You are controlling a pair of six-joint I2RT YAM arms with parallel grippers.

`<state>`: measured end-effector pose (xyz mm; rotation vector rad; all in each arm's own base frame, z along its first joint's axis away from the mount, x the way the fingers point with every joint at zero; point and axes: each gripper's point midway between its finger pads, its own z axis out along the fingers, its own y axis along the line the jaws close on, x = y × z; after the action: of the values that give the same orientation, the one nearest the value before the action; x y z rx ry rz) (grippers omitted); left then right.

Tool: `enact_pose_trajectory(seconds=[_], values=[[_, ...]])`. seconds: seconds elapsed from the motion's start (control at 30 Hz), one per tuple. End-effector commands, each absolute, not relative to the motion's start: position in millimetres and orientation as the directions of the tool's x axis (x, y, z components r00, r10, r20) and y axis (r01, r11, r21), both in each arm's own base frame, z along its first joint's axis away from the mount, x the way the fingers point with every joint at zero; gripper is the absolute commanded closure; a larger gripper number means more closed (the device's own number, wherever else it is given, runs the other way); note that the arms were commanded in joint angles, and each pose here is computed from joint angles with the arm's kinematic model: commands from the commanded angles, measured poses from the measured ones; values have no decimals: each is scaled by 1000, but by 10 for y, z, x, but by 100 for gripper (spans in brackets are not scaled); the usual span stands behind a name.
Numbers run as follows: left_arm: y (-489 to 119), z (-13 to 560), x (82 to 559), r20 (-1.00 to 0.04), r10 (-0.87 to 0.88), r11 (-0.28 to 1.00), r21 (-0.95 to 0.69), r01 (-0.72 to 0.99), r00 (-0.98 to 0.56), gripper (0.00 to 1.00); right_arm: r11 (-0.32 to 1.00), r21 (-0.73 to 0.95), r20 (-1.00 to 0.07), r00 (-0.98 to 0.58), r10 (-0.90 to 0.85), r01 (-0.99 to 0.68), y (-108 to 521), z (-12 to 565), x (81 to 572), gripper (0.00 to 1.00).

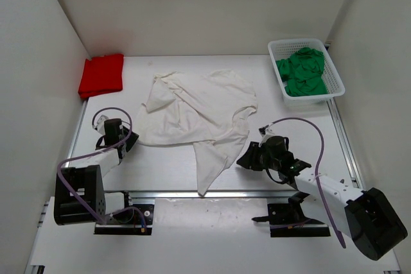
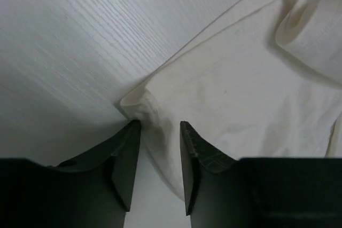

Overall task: Fold and stack the t-shirts
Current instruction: Flatten out the tshirt

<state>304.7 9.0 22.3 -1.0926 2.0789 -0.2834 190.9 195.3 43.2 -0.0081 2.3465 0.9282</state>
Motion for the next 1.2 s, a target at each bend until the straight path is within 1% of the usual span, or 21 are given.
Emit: enact_pose_trajectory(seconds=[0.0, 0.13, 0.2, 0.27, 0.37, 0.43, 0.47, 0.53, 0.57, 0.6, 0.67, 0.7, 0.73, 0.87, 0.9, 0.93, 0.97, 1.0, 1.03, 1.13, 1.17], values=[[177, 263, 3136, -539, -779, 602, -498, -625, -320, 56, 749, 625, -588, -764, 264, -222, 1896, 568, 2068, 70], [167, 294, 3232, -549, -769, 614, -495, -615, -326, 74, 779, 612, -557, -774, 301, -136, 1720, 453, 2143, 69], [171, 307, 3282, -551, -763, 623, -489, -610, -338, 93, 809, 584, -536, -779, 325, -64, 1609, 348, 2183, 66], [140, 350, 3334, -551, -764, 627, -507, -592, -336, 100, 809, 585, -529, -785, 324, -61, 1620, 331, 2210, 60], [76, 513, 3421, -578, -740, 659, -522, -541, -344, 100, 798, 598, -520, -793, 318, -72, 1700, 324, 2255, 52], [27, 739, 3497, -615, -715, 689, -538, -486, -332, 100, 798, 597, -503, -814, 290, -84, 1814, 299, 2309, 50], [9, 749, 3487, -622, -707, 697, -531, -482, -337, 100, 785, 613, -500, -815, 293, -93, 1864, 335, 2355, 51], [-52, 980, 3531, -653, -685, 722, -547, -423, -325, 100, 792, 607, -467, -837, 286, -68, 1915, 243, 2462, 58], [-53, 1048, 3530, -660, -682, 725, -554, -409, -315, 100, 795, 604, -473, -832, 291, -65, 1928, 255, 2556, 65], [-63, 1078, 3526, -658, -682, 726, -561, -397, -319, 100, 797, 602, -463, -835, 296, -52, 1932, 213, 2617, 69], [-109, 1179, 3486, -669, -672, 738, -568, -364, -319, 100, 795, 606, -474, -818, 327, -33, 1890, 278, 2878, 97], [-123, 1252, 3481, -682, -663, 746, -568, -348, -309, 100, 810, 586, -482, -805, 346, -2, 1782, 292, 3009, 100], [-119, 1232, 3463, -681, -660, 749, -564, -348, -316, 100, 818, 575, -484, -805, 343, 3, 1752, 310, 3030, 100], [-167, 1151, 3412, -658, -675, 737, -583, -341, -333, 100, 863, 505, -624, -682, 383, 22, 1294, 875, 3467, 100], [-182, 1142, 3419, -654, -679, 733, -588, -341, -332, 100, 869, 494, -638, -667, 385, 28, 1203, 955, 3516, 100], [-229, 1089, 3412, -636, -689, 725, -602, -335, -348, 100, 868, 495, -655, -643, 398, 34, 1105, 1071, 3608, 97], [-255, 1035, 3402, -625, -692, 722, -604, -338, -362, 100, 871, 490, -657, -645, 391, 29, 1087, 1117, 3674, 85], [-278, 1017, 3402, -614, -697, 717, -612, -333, -370, 100, 876, 481, -645, -662, 382, 37, 1032, 1129, 3690, 71], [-303, 1005, 3396, -601, -705, 708, -624, -331, -376, 100, 880, 471, -619, -688, 379, 62, 1007, 1047, 3632, 59], [-311, 984, 3385, -599, -704, 709, -623, -329, -381, 100, 887, 454, -651, -647, 397, 88, 938, 1000, 3477, 53], [-322, 998, 3386, -598, -705, 707, -627, -326, -381, 100, 885, 461, -676, -619, 401, 69, 944, 1096, 3455, 53]])
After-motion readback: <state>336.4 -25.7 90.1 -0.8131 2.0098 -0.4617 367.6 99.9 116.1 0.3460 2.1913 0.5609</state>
